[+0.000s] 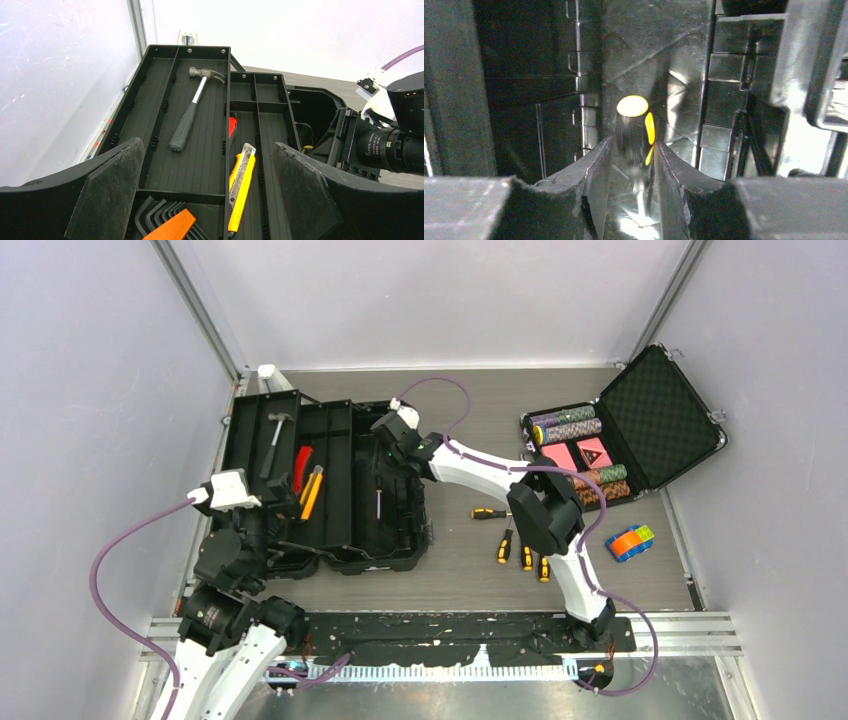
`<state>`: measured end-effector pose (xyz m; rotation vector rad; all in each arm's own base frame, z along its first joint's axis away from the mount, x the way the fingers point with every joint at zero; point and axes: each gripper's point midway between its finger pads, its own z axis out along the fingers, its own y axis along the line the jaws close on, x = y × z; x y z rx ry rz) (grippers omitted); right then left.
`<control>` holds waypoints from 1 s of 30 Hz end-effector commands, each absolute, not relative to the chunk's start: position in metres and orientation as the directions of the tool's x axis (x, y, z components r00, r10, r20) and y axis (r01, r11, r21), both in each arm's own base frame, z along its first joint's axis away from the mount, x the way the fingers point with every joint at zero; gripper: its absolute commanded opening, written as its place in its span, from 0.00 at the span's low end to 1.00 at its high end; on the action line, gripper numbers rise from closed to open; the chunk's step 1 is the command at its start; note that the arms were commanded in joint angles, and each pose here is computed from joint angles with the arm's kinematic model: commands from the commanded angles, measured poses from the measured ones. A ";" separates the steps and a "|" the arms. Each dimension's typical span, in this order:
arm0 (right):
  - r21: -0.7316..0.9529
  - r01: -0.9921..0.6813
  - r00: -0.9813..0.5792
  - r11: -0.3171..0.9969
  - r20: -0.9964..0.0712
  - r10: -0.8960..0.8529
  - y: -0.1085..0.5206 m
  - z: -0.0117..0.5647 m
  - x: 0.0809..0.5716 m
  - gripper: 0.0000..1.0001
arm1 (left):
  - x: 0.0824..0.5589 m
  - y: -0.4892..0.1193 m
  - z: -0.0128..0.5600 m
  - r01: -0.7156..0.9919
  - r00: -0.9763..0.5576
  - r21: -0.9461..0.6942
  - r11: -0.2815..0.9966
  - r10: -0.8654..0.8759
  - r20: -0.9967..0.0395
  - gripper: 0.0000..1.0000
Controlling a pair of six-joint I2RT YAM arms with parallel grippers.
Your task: Pack the tool kit
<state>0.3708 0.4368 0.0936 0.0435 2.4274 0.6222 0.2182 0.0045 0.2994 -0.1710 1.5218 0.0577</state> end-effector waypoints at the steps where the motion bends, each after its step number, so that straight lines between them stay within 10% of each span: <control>1: 0.473 -0.149 -0.751 0.868 -0.626 0.212 0.441 0.139 0.382 0.47 | 0.220 0.008 0.311 -0.161 0.102 -0.097 0.982 -0.081 -0.991 1.00; 17: 0.110 -0.630 -0.391 0.769 -0.900 -0.192 0.346 0.245 0.341 0.68 | 0.221 0.004 0.310 -0.141 0.098 -0.094 0.986 -0.081 -0.992 1.00; 30: -0.143 -0.793 -0.384 0.592 -0.637 -0.669 0.207 0.161 0.315 0.74 | 0.221 0.001 0.308 -0.124 0.091 -0.095 0.988 -0.084 -0.992 1.00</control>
